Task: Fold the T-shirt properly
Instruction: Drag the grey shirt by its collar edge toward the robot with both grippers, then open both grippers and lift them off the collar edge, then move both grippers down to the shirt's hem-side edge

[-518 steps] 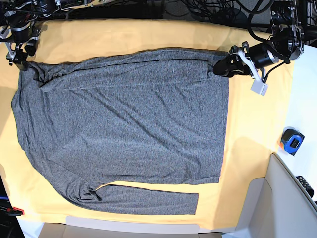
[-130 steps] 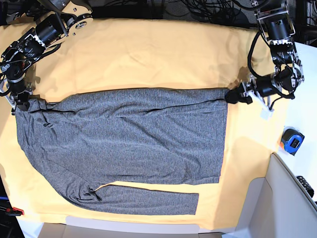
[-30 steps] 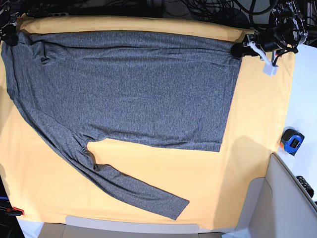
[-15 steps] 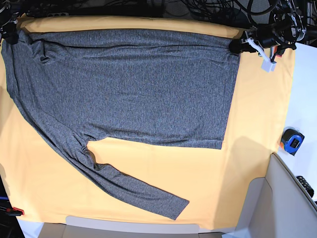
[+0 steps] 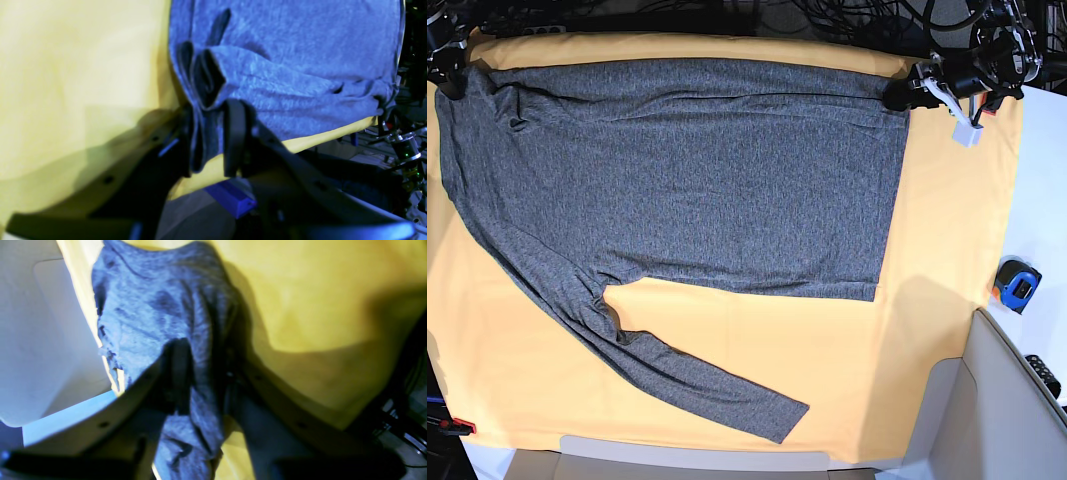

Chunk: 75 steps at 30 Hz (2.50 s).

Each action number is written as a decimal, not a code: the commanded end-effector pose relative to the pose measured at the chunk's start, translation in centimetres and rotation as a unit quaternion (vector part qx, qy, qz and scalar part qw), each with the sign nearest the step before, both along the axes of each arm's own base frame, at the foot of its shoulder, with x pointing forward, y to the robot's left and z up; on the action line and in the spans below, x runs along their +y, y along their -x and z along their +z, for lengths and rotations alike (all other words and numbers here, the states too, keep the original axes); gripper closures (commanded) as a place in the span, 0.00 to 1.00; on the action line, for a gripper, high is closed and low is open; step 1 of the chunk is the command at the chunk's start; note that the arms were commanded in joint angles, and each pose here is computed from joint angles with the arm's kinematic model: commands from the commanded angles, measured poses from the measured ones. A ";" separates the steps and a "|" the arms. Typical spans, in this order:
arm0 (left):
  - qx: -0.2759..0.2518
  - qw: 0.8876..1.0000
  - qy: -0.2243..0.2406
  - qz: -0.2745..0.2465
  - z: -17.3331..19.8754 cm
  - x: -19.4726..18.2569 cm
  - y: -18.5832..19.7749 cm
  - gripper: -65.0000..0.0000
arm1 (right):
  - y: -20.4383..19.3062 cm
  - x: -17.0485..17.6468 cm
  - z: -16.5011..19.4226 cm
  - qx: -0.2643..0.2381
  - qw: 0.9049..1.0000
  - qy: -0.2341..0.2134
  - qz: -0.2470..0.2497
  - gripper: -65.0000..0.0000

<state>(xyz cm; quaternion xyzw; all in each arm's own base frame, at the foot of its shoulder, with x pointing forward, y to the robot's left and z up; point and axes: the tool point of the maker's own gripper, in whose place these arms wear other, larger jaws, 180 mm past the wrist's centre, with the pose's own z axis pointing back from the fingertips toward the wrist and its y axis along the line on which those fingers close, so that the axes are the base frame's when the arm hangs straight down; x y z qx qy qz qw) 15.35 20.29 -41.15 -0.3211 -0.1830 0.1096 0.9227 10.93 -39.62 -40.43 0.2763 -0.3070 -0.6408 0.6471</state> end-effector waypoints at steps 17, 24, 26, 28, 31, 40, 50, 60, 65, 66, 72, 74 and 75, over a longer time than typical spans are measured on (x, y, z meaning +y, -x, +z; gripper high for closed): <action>0.003 1.000 -0.012 -0.008 0.3 0.6 0.5 0.73 | 7.0 1.7 -3.5 0.144 0.989 -0.030 0.020 0.61; 0.003 1.000 -0.014 -0.008 0.3 0.8 0.5 0.73 | 7.5 2.1 -3.5 0.150 0.987 -0.039 0.028 0.61; 0.005 1.000 -0.014 -0.008 0.3 0.8 0.7 0.72 | 7.5 2.0 -3.5 0.150 0.987 -0.040 0.028 0.61; 0.004 1.000 -0.015 -0.008 0.3 0.8 0.6 0.70 | 7.6 1.9 -3.4 0.151 0.987 -0.039 0.027 0.61; -0.002 1.000 -0.025 0.012 0.7 2.2 0.4 0.68 | 8.3 1.3 -2.9 0.146 0.989 -0.038 0.012 0.61; -0.019 0.996 -0.064 0.055 2.2 6.7 0.1 0.68 | 7.6 -1.0 0.5 0.131 0.991 0.025 0.015 0.61; -0.070 0.987 -0.116 0.090 5.8 10.8 -1.4 0.68 | 0.9 -2.1 9.1 0.067 0.977 0.186 0.078 0.61; -0.160 0.976 -0.142 0.031 10.4 8.8 -7.0 0.68 | -5.8 -0.7 15.9 -0.028 0.943 0.305 0.130 0.61; -0.197 0.968 -0.148 -0.046 12.3 6.3 -11.1 0.68 | -9.5 1.6 15.9 -0.036 0.872 0.413 0.259 0.61; -0.205 0.965 -0.149 -0.066 12.8 5.5 -12.0 0.68 | -10.3 2.0 15.6 -0.030 0.852 0.436 0.287 0.61; -0.214 0.960 -0.128 -0.129 12.9 2.0 -15.1 0.68 | -14.2 2.6 14.9 0.051 0.722 0.552 0.414 0.61; -0.208 0.962 -0.120 -0.133 12.5 1.7 -15.7 0.68 | -15.7 2.6 15.3 0.077 0.678 0.587 0.436 0.61; -0.206 0.963 -0.117 -0.131 12.4 1.7 -16.2 0.68 | -16.6 2.7 15.6 0.082 0.658 0.604 0.442 0.61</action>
